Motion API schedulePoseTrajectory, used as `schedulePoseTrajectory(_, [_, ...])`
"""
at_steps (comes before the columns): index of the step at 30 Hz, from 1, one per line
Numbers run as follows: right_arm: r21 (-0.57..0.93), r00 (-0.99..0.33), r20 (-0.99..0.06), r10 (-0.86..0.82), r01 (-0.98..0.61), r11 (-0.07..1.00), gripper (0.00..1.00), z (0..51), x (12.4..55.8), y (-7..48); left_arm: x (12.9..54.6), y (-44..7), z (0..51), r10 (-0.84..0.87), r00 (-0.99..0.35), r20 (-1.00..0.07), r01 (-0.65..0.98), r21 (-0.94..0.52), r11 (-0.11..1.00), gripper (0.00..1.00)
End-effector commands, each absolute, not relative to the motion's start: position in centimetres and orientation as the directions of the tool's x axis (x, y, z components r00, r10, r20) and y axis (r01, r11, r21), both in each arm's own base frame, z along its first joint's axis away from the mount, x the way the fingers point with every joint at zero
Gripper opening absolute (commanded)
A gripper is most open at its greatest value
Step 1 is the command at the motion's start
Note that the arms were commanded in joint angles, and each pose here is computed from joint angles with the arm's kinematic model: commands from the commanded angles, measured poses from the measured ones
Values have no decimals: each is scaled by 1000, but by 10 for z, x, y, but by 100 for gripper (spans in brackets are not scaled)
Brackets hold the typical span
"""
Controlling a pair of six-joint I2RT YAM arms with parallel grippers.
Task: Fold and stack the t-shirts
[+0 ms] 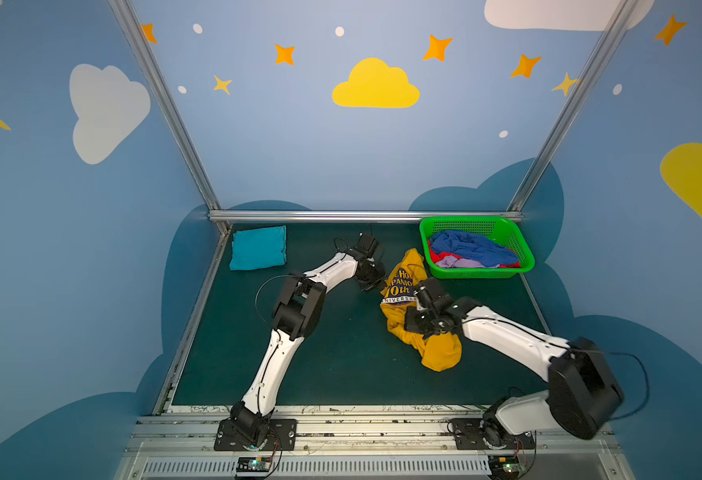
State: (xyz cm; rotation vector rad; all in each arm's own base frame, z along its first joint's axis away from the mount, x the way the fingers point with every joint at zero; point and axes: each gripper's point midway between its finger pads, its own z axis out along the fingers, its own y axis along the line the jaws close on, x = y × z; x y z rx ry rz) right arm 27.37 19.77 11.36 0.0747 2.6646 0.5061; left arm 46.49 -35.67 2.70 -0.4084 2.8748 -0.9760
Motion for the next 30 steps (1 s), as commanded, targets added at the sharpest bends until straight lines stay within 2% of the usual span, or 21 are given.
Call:
schedulePoseTrajectory(1, [338, -855, -498, 143, -40, 940, 0, 163, 274, 165, 469, -354, 47, -279, -960, -20, -208, -618, 758, 4])
schedulePoseTrajectory(5, [304, -754, -645, 121, -109, 947, 0, 202, 276, 146, 473, -343, 72, -306, -951, -48, -208, -633, 746, 4])
schedulePoseTrajectory(10, [292, -753, -649, 110, -114, 950, 0, 234, 280, 142, 486, -305, 142, -368, -919, -139, -186, -670, 718, 4])
schedulePoseTrajectory(14, [284, -697, -707, 120, -124, 951, 0, 272, 300, 142, 490, -252, 215, -438, -862, -253, -169, -672, 721, 4])
schedulePoseTrajectory(18, [313, -648, -741, 180, -95, 945, 0, 308, 320, 134, 477, -190, 281, -521, -784, -338, -184, -674, 715, 4])
schedulePoseTrajectory(23, [381, -629, -737, 248, -84, 921, 0, 334, 343, 134, 449, -136, 337, -606, -667, -434, -178, -696, 695, 4])
schedulePoseTrajectory(27, [402, -685, -688, 238, -86, 912, 0, 322, 373, 147, 431, -114, 364, -627, -609, -485, -168, -694, 700, 4])
schedulePoseTrajectory(30, [476, -732, -637, 241, -128, 870, 0, 314, 375, 167, 419, -107, 375, -629, -596, -499, -166, -690, 705, 4])
